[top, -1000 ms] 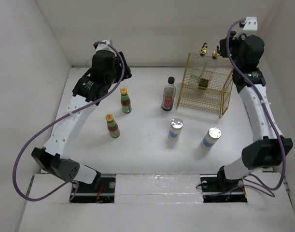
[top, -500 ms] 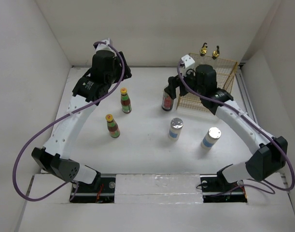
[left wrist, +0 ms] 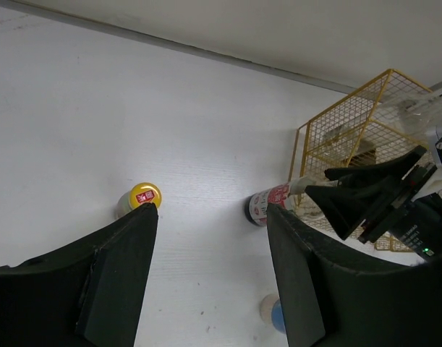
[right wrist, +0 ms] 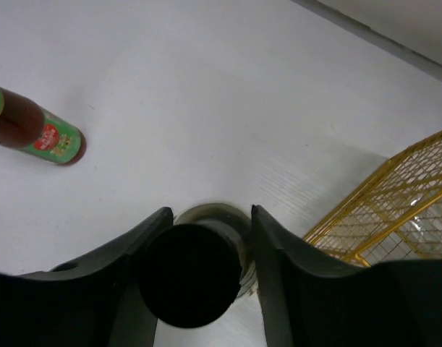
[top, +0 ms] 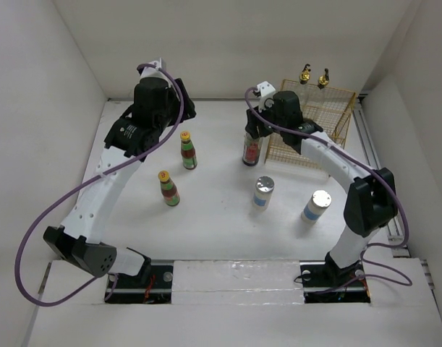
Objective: Organize the condiment bottles
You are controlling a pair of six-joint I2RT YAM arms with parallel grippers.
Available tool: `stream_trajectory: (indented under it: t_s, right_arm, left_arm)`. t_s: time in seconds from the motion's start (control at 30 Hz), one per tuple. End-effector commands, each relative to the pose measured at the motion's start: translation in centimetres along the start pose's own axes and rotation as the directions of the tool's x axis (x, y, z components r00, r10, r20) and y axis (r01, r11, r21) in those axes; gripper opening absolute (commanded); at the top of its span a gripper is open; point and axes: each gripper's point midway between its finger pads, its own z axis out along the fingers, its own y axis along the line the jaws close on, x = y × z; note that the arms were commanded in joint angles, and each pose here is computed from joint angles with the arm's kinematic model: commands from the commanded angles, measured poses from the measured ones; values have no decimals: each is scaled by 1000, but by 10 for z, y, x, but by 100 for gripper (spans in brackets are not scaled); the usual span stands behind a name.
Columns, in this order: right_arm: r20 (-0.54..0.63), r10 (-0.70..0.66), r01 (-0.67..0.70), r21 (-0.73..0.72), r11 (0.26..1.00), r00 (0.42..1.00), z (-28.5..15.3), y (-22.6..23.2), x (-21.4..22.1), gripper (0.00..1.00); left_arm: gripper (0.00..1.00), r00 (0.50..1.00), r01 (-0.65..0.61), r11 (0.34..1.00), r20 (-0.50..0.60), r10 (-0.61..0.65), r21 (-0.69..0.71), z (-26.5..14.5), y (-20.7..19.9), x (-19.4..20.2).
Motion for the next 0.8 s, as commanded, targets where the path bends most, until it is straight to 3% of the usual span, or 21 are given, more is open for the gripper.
stream_trajectory:
  t_s: [0.0,0.13,0.23,0.37,0.47,0.6,0.63,0.77]
  right_arm:
    - [156,-11,7,26,1000,988,3,-3,-46,50]
    - [184,7,-9,14,1000,983,4,7,-53,16]
    - [299,11,-7,-15,1000,954,-28,20,-101,5]
    - [481,34,3,-76,997,876,-106,33,-181,0]
    - [573,51,-31,-43,999,818,-167,12,-219,0]
    - [605,51,-116,68,991,794,-223,-42,-222,0]
    - [614,46,-105,61,993,788,-230,-38,-225,0]
    - [598,31,-178,189,966,801,-267,-87,-210,0]
  left_arm:
    - [58,999,10,999,36,-11,39,-11,-5,-9]
    - [58,1000,18,998,19,-20,68,-10,-10,-5]
    - [58,1000,19,998,24,-20,58,-10,-8,-6]
    - [58,999,19,999,29,-20,50,-9,-7,-6]
    - [58,999,21,998,37,-23,55,-11,-9,-10]
    - [58,1000,10,999,29,-11,50,-5,-9,-8]
    - [58,1000,9,998,25,-11,58,-6,-10,-8]
    - [58,1000,1,998,28,-3,59,-2,-13,-11]
